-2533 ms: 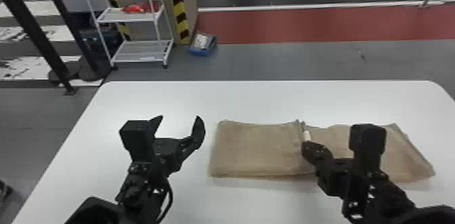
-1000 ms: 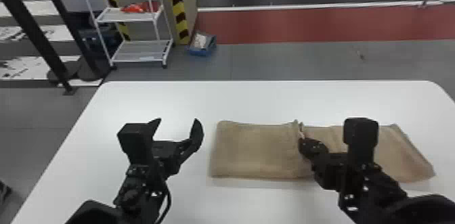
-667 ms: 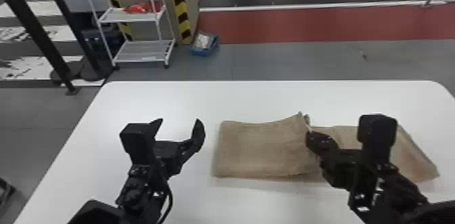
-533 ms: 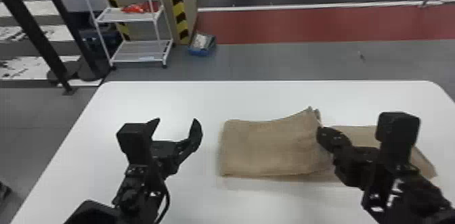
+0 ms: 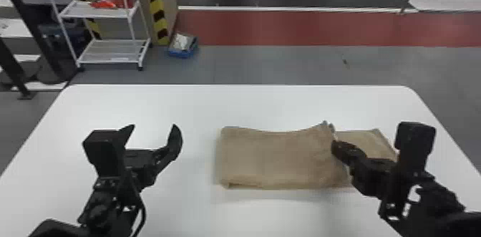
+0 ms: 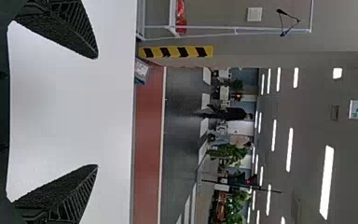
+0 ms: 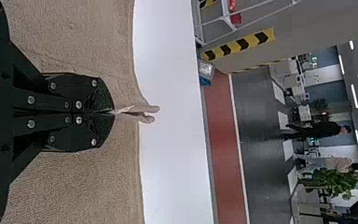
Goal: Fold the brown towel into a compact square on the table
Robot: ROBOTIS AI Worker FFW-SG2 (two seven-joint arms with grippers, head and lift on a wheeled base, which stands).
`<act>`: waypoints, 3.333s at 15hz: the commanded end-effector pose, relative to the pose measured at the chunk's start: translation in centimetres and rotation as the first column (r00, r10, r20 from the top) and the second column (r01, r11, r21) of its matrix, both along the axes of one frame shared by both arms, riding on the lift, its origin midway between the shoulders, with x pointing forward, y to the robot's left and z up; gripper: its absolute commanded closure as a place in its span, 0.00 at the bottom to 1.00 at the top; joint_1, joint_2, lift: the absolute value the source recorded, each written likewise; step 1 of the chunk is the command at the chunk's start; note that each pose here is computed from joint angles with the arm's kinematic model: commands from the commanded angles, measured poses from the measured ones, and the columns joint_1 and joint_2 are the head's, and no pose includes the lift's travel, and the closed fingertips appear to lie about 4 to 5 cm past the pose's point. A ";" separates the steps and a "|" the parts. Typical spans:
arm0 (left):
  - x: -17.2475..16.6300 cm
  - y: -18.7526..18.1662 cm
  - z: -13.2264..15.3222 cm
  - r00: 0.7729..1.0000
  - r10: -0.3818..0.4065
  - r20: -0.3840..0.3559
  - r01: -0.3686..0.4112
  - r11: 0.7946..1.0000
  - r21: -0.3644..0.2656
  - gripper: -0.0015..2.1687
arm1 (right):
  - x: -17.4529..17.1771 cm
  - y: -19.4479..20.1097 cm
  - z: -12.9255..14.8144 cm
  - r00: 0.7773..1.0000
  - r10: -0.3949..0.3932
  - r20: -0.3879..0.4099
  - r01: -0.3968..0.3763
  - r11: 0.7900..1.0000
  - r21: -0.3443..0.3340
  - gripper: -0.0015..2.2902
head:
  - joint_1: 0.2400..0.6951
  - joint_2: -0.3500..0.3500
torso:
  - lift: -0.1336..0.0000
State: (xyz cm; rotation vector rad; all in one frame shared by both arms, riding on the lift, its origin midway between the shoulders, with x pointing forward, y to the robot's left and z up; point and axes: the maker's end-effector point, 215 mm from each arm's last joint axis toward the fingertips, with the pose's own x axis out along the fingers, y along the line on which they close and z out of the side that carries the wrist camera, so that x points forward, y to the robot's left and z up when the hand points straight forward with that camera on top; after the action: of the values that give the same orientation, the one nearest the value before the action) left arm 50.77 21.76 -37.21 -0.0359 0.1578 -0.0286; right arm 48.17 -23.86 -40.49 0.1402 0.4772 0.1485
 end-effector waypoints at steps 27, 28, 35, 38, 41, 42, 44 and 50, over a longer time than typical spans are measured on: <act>0.1 -1.3 -1.2 1.000 -0.004 -0.023 0.004 1.000 0.021 0.04 | -0.5 -17.4 2.8 0.985 -0.175 0.004 0.175 0.983 0.050 0.57 | 1.00 0.20 | 0.07; 0.1 -1.5 -1.3 1.000 -0.006 -0.025 0.006 1.000 0.021 0.04 | -0.1 -17.3 1.6 0.985 -0.174 -0.001 0.174 0.984 0.042 0.57 | 1.00 0.18 | 0.07; -0.3 -1.0 -1.4 1.000 0.001 -0.023 0.000 1.000 0.026 0.04 | 0.8 -17.9 0.5 0.985 -0.163 0.046 0.163 0.986 0.020 0.57 | 1.00 0.17 | 0.07; 0.1 -1.7 -1.3 1.000 -0.008 -0.021 0.008 1.000 0.021 0.04 | 0.0 -19.8 2.7 0.972 -0.187 0.142 0.185 0.982 0.029 0.57 | 1.00 0.16 | 0.07; 0.1 -3.8 -1.1 0.999 -0.040 -0.018 0.040 0.999 0.009 0.03 | 1.1 -21.1 0.1 0.975 -0.195 0.111 0.199 0.980 -0.026 0.04 | 1.00 0.13 | 0.07; 0.1 -4.2 -0.9 0.999 -0.048 -0.014 0.048 0.999 0.008 0.03 | 1.3 -21.4 -0.2 0.973 -0.198 0.117 0.204 0.978 -0.042 0.00 | 1.00 0.11 | 0.07; -0.2 -5.3 -0.4 0.998 -0.066 -0.007 0.066 0.998 0.001 0.03 | 1.1 -22.3 1.0 0.966 -0.209 0.150 0.218 0.975 -0.045 0.00 | 1.00 0.08 | 0.07; -1.4 -15.3 0.0 0.974 -0.225 -0.013 0.221 0.966 -0.134 0.07 | -3.5 -24.4 7.2 0.918 -0.261 0.300 0.282 0.959 -0.031 0.04 | 1.00 0.00 | 0.07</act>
State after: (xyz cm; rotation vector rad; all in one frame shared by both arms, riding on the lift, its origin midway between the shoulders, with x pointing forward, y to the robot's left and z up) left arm 49.81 9.63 -37.20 -0.1023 0.1740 -0.2112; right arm 46.13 -47.91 -34.30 0.1171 0.1968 -0.1057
